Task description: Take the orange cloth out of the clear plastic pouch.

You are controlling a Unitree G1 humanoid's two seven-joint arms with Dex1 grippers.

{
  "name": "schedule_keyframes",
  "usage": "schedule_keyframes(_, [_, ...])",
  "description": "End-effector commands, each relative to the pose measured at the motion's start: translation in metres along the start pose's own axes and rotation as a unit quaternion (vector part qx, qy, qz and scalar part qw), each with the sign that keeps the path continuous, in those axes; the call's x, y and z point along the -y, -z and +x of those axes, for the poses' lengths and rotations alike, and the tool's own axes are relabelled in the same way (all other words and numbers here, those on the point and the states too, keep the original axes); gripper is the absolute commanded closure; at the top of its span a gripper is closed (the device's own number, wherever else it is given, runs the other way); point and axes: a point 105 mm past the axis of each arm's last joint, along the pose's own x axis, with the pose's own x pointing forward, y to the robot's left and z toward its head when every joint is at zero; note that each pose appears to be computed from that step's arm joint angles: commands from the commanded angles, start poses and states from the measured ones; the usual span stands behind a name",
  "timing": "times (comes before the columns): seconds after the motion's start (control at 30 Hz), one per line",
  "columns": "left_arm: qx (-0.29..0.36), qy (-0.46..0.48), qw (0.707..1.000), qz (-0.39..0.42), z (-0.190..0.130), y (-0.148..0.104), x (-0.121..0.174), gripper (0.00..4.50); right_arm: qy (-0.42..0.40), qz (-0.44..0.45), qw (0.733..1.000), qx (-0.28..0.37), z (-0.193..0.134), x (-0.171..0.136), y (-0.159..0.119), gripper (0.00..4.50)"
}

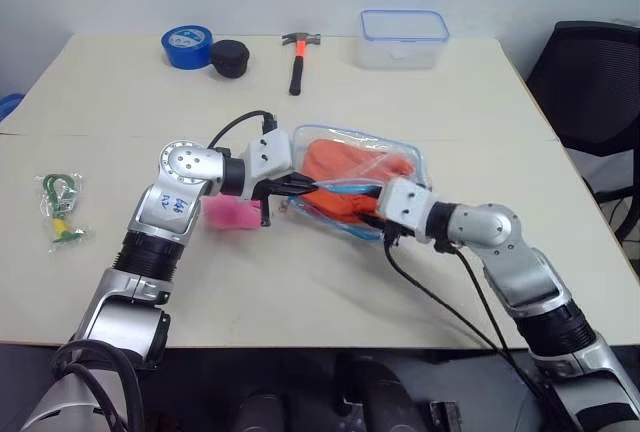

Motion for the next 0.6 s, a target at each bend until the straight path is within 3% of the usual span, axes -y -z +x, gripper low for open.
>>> schedule_keyframes(0.03, [0.023,-0.003,0.999,0.026,-0.001,-0.020,-0.004,4.50,0.009,-0.056,0.998,-0.001,-0.001,0.005,0.000,2.73])
schedule_keyframes(0.13, [0.026,-0.004,0.999,0.025,-0.001,-0.023,-0.004,4.50,0.020,-0.065,0.998,-0.005,0.001,0.009,0.003,2.57])
schedule_keyframes(0.2, [0.030,-0.004,0.999,0.024,-0.001,-0.025,-0.003,4.50,0.039,-0.083,0.996,-0.013,0.004,0.015,0.005,2.14])
schedule_keyframes(0.3, [0.035,0.001,0.999,0.024,-0.001,-0.028,0.000,4.50,0.055,-0.097,0.994,-0.018,0.007,0.019,0.006,1.12])
schedule_keyframes(0.6, [0.051,0.003,0.999,0.013,-0.002,-0.038,0.003,4.50,0.021,-0.165,0.985,-0.044,0.017,0.011,0.018,1.12])
